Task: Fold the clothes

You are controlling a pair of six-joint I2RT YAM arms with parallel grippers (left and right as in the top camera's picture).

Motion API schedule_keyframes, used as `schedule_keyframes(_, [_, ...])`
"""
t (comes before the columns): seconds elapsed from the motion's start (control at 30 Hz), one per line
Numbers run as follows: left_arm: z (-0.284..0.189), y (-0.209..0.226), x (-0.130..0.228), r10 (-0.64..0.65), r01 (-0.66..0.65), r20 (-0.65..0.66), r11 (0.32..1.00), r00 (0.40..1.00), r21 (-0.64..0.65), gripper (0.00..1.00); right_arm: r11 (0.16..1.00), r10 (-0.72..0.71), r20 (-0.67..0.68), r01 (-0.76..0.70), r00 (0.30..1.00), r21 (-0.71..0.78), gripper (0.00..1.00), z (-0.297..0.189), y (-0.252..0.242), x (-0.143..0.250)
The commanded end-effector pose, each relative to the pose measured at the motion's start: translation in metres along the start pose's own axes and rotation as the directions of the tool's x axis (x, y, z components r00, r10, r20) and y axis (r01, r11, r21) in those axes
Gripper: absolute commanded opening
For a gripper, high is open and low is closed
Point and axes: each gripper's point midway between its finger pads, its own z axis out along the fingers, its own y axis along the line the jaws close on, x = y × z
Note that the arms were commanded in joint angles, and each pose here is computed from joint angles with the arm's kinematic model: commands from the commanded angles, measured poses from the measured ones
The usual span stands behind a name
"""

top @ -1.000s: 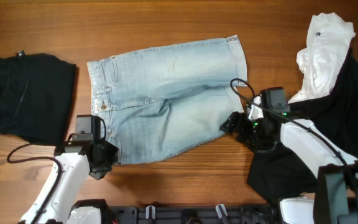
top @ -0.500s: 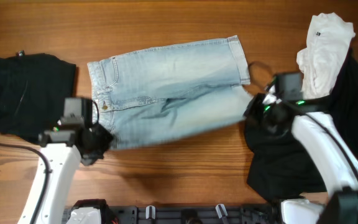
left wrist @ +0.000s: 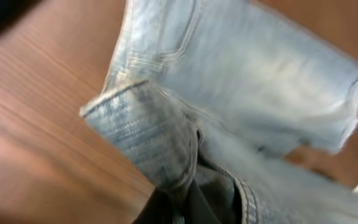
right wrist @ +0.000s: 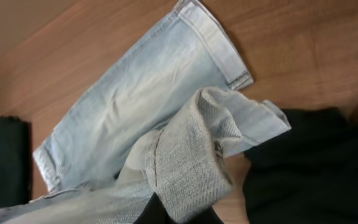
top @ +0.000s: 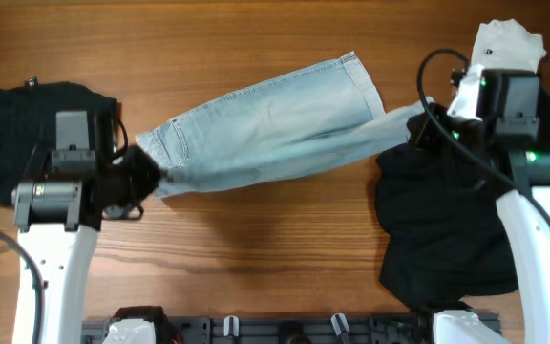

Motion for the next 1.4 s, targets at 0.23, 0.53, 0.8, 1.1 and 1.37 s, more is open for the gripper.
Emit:
schedule_keyframes(0.23, [0.135,-0.01,-0.086,-0.036,0.049,0.104,0.99,0.994,-0.132,0.04,1.0,-0.016,0.051,0.017,0.999,-0.023,0.06,0.129,-0.025,-0.062])
schedule_keyframes(0.53, [0.168,-0.009,-0.108,-0.11,0.129,0.159,0.985,0.981,-0.115,0.54,0.98,-0.083,0.07,0.094,0.994,-0.174,0.54,0.201,0.011,-0.059])
schedule_keyframes(0.8, [0.163,0.048,-0.076,-0.163,0.16,0.016,0.943,0.987,-0.292,0.79,0.975,-0.125,-0.127,0.097,0.984,-0.2,0.51,0.185,0.014,-0.01])
schedule_keyframes(1.1, [0.227,0.051,-0.021,-0.231,0.171,-0.245,0.955,0.942,-0.243,0.64,0.916,-0.348,-0.116,0.311,0.93,-0.254,0.56,0.181,0.081,0.029])
schedule_keyframes(1.37, [0.199,0.033,-0.025,-0.11,0.065,-0.302,0.986,0.947,-0.155,0.04,0.886,-0.433,-0.227,0.365,0.872,-0.287,0.46,0.2,0.105,0.088])
